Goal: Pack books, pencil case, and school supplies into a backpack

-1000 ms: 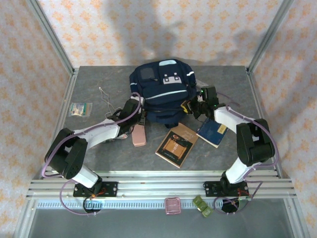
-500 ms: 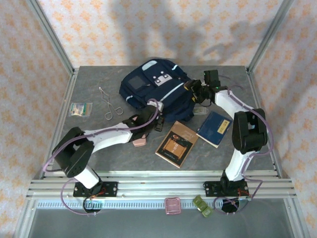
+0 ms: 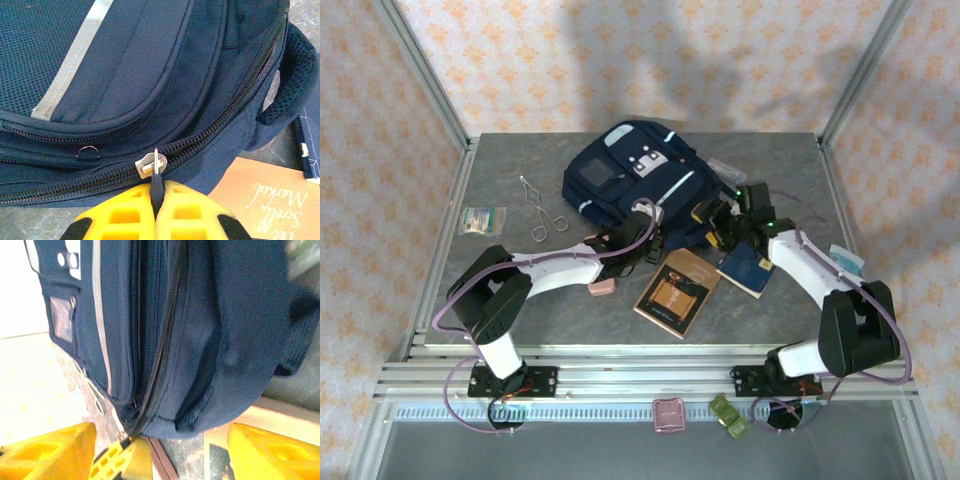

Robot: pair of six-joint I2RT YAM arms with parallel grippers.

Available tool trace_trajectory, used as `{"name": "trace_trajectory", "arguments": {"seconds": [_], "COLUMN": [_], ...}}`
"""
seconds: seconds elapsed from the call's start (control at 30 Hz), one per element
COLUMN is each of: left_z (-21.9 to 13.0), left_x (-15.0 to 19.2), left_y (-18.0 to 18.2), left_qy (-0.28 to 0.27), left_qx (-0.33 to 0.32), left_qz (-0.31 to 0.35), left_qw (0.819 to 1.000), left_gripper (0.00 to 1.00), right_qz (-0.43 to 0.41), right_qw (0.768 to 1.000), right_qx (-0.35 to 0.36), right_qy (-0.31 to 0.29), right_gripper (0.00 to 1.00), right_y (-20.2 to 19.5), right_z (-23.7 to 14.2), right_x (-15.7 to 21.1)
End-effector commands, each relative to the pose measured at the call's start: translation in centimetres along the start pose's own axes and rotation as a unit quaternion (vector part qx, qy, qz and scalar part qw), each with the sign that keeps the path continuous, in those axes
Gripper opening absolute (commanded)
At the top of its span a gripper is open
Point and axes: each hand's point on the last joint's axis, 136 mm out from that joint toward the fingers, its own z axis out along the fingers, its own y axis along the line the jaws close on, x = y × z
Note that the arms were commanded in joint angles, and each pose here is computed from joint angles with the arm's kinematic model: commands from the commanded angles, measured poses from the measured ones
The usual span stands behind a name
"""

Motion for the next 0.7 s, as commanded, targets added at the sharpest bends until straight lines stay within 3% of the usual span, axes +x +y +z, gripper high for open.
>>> {"name": "trace_trajectory", "arguments": {"seconds": [0.0, 0.13, 0.2, 0.37, 0.67], "left_z": [-0.4, -0.7, -1.0, -1.8, -2.8], "left_x": [-2.8, -2.4, -2.2, -1.5, -0.7], "left_y": [-2.2, -3.3, -3.6, -1.7, 11.8], "left_qy": [-0.043, -0.041, -0.042, -0.039, -0.017], "left_qx": [0.027, 0.036, 0.039, 0.005, -0.110], "left_qz": [-0.003, 0.016, 0.024, 0.034, -0.049], "left_qw": [0.999, 0.998, 0.998, 0.999, 0.993], "left_gripper": [0.00, 0.00, 0.00, 0.00, 0.00], "right_qz": [0.016, 0.024, 0.023, 0.011, 0.023], "right_qw": [0.999, 0.999, 0.999, 1.000, 0.999], "right_qx": [-0.020, -0.031, -0.026, -0.006, -0.028], "right_qy": [0.019, 0.017, 0.020, 0.021, -0.024], "right_gripper": [0.69, 0.67, 0.60, 0.03, 0.00], "right_y": [1.0, 2.0, 2.3, 1.9, 2.2], "right_z": [2.0, 4.9, 6.3, 8.1, 5.5], "right_x": [1.3, 0.5, 0.0, -0.8, -2.2]}}
